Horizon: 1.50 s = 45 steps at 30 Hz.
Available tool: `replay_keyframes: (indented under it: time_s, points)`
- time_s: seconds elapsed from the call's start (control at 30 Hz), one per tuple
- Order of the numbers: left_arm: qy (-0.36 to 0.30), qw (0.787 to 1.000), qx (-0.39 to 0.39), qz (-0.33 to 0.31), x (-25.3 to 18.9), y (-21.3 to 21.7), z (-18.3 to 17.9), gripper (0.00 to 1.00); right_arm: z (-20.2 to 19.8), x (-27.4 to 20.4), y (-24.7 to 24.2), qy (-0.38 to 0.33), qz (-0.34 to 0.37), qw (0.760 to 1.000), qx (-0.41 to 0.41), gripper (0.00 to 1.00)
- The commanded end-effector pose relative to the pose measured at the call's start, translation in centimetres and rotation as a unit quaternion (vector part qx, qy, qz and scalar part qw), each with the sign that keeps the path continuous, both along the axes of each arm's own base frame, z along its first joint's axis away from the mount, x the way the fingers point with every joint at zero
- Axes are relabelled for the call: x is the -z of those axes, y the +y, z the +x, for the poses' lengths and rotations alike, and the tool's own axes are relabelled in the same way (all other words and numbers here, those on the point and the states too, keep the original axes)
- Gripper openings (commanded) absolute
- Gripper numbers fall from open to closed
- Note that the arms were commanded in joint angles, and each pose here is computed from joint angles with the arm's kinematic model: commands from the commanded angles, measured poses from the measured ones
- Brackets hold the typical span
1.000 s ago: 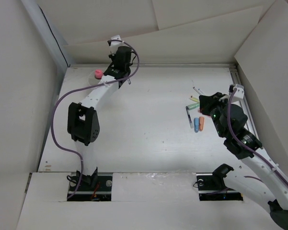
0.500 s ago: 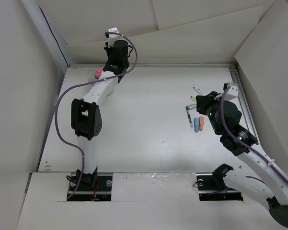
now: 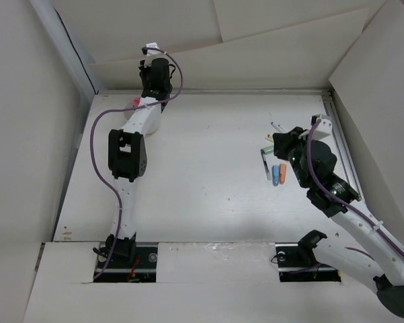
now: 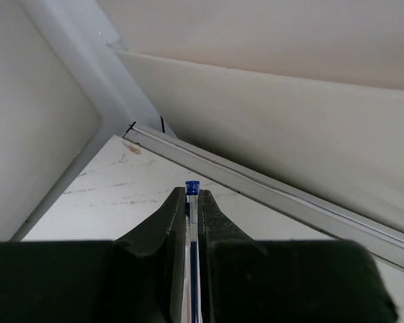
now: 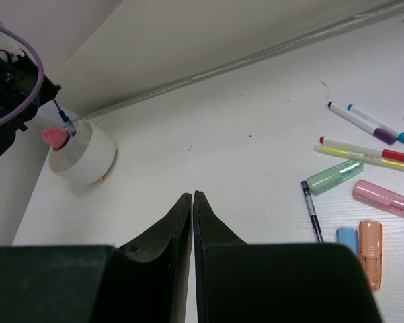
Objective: Sort the stationery into containers
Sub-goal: Place the stationery into the container
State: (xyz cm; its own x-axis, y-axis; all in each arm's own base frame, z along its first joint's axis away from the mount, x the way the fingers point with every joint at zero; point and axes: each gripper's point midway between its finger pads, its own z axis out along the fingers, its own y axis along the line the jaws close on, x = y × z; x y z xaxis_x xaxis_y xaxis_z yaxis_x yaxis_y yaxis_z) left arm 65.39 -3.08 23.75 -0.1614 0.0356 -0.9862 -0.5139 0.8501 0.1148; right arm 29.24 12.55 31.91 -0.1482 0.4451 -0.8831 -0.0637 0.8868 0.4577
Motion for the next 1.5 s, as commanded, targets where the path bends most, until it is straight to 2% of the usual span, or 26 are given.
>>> replay_keyframes:
  time_s: [0.0,0.17,0.57,0.63,0.67,0.9,1.27,1.47]
  points:
    - [-0.071,0.997,-0.008,0.024,-6.0,-0.1,0.3,0.00,0.2,-2.0,0.7,-0.031,0.019,0.999,-0.010,0.10]
    - [-0.087,0.995,-0.018,0.036,-6.4,0.2,0.6,0.00,0.5,-1.9,0.9,-0.030,0.018,0.999,-0.010,0.10]
    - [-0.071,0.995,-0.027,0.062,-2.7,0.7,0.0,0.00,0.6,-1.7,0.8,-0.031,0.018,0.999,-0.005,0.10]
    - [-0.079,0.994,-0.028,0.063,-3.4,0.9,-0.5,0.00,0.6,-1.7,0.8,-0.031,0.018,0.999,-0.005,0.10]
    - [-0.073,0.995,-0.028,0.065,-2.3,0.9,-0.6,0.00,0.6,-1.7,0.8,-0.031,0.018,0.999,-0.005,0.10]
    - [-0.069,0.995,-0.027,0.069,-1.9,1.0,-0.9,0.00,0.6,-1.7,0.8,-0.031,0.018,0.999,-0.005,0.10]
    - [-0.111,0.991,-0.031,0.061,-6.1,0.8,0.1,0.00,0.6,-1.7,0.8,-0.031,0.018,0.999,-0.005,0.10]
    - [-0.100,0.992,-0.031,0.068,-4.4,0.7,0.7,0.00,0.7,-1.4,0.5,-0.031,0.017,0.999,0.004,0.10]
